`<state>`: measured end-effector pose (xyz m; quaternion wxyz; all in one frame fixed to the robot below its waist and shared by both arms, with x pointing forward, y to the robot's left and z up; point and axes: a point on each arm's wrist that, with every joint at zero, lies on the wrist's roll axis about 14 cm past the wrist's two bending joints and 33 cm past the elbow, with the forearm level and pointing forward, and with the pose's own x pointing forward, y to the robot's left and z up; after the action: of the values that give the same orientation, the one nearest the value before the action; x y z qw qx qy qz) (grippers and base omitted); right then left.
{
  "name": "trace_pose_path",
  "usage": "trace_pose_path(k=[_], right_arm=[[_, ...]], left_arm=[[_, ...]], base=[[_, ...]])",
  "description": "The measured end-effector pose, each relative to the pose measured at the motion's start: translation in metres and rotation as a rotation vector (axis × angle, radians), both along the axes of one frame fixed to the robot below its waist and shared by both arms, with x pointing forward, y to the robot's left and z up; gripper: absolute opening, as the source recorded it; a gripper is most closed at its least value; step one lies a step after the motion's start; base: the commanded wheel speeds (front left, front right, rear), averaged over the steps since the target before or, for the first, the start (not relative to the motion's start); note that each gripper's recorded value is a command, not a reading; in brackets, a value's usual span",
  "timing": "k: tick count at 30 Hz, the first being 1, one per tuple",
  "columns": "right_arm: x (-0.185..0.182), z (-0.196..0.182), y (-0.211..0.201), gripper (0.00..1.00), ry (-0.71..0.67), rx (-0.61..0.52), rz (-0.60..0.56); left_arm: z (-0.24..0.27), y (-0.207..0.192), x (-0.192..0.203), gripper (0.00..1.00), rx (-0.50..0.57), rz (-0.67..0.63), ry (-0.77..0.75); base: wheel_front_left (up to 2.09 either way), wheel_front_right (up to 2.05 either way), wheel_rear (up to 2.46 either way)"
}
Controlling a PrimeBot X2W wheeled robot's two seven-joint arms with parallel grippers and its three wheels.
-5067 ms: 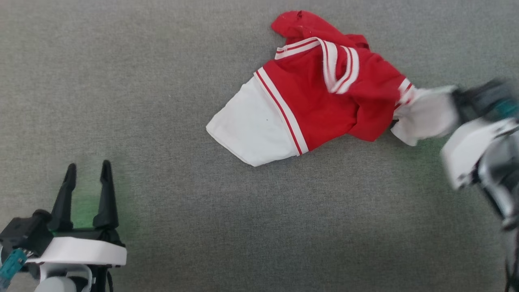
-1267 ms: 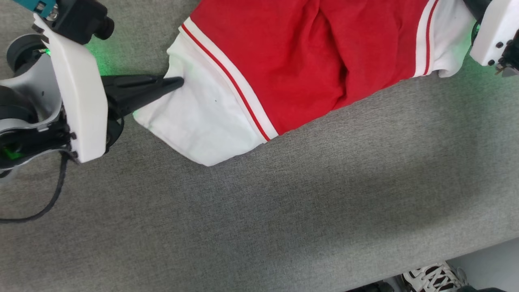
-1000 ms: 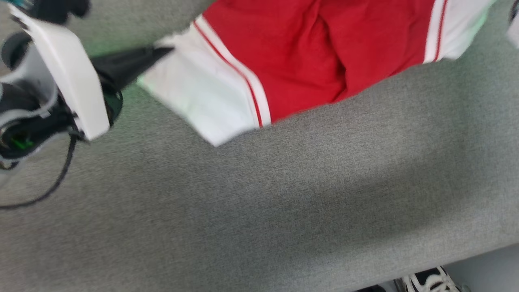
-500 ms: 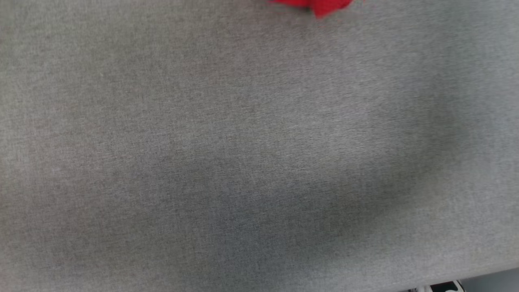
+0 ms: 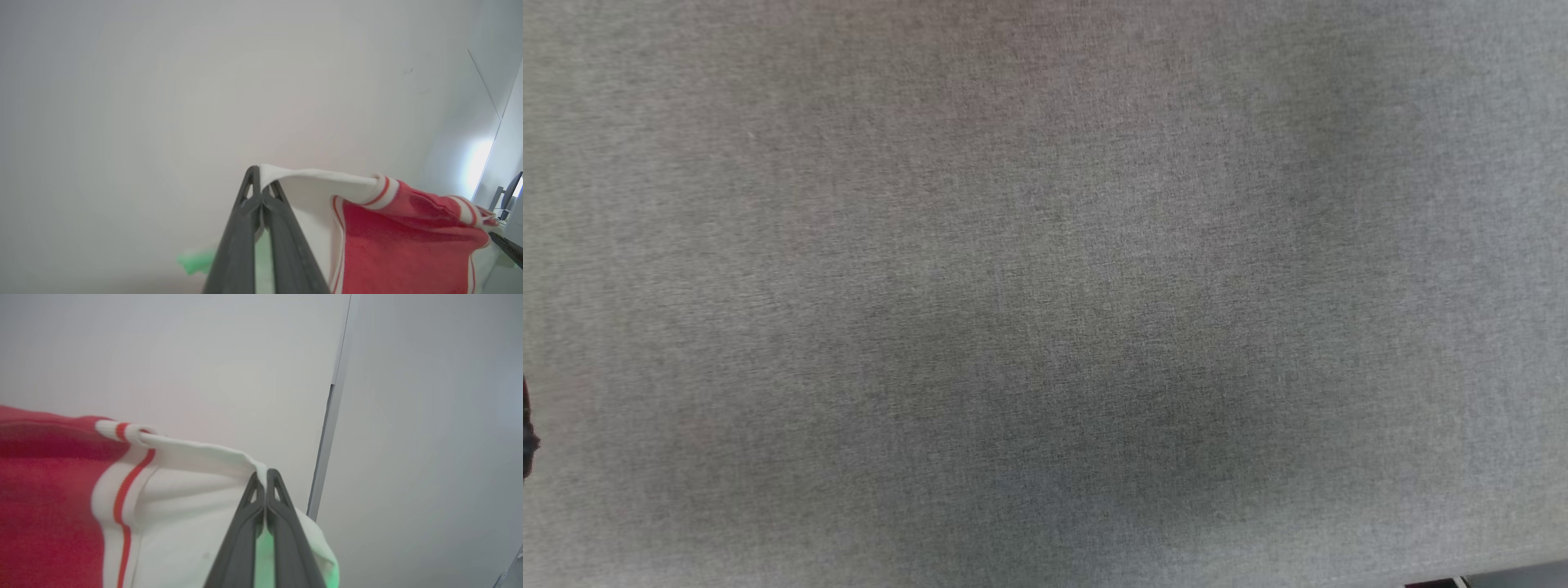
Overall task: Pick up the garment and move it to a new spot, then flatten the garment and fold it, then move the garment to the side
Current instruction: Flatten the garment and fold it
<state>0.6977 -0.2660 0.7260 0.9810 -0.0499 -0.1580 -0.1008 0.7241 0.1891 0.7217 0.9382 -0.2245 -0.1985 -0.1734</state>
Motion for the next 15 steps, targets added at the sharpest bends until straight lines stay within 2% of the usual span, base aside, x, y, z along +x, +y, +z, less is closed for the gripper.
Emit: trace_pose_path(k=[3, 5, 9, 10, 12, 15], right_arm=[[0.002, 0.000, 0.009, 0.00, 0.002, -0.018, 0.022], [0.000, -0.009, 0.017, 0.00, 0.021, -0.040, 0.041], [-0.007, -0.056, 0.023, 0.00, 0.124, -0.053, 0.078], [-0.011, -0.071, 0.024, 0.00, 0.153, -0.061, 0.087], [-0.022, -0.105, 0.027, 0.00, 0.227, -0.064, 0.111], [-0.046, -0.150, 0.029, 0.00, 0.319, -0.034, 0.143]], left_arm=[[0.011, -0.004, -0.010, 0.00, -0.003, -0.017, -0.026], [-0.007, -0.008, -0.017, 0.00, 0.031, -0.037, 0.010], [-0.061, -0.011, -0.038, 0.00, 0.017, -0.098, 0.142], [-0.073, -0.012, -0.047, 0.00, 0.008, -0.117, 0.172], [-0.106, -0.012, -0.068, 0.00, 0.058, -0.141, 0.238], [-0.157, -0.015, -0.105, 0.00, 0.054, -0.188, 0.370]], base=[[0.00, 0.00, 0.00], [0.00, 0.00, 0.00], [0.00, 0.00, 0.00], [0.00, 0.00, 0.00], [0.00, 0.00, 0.00], [0.00, 0.00, 0.00]])
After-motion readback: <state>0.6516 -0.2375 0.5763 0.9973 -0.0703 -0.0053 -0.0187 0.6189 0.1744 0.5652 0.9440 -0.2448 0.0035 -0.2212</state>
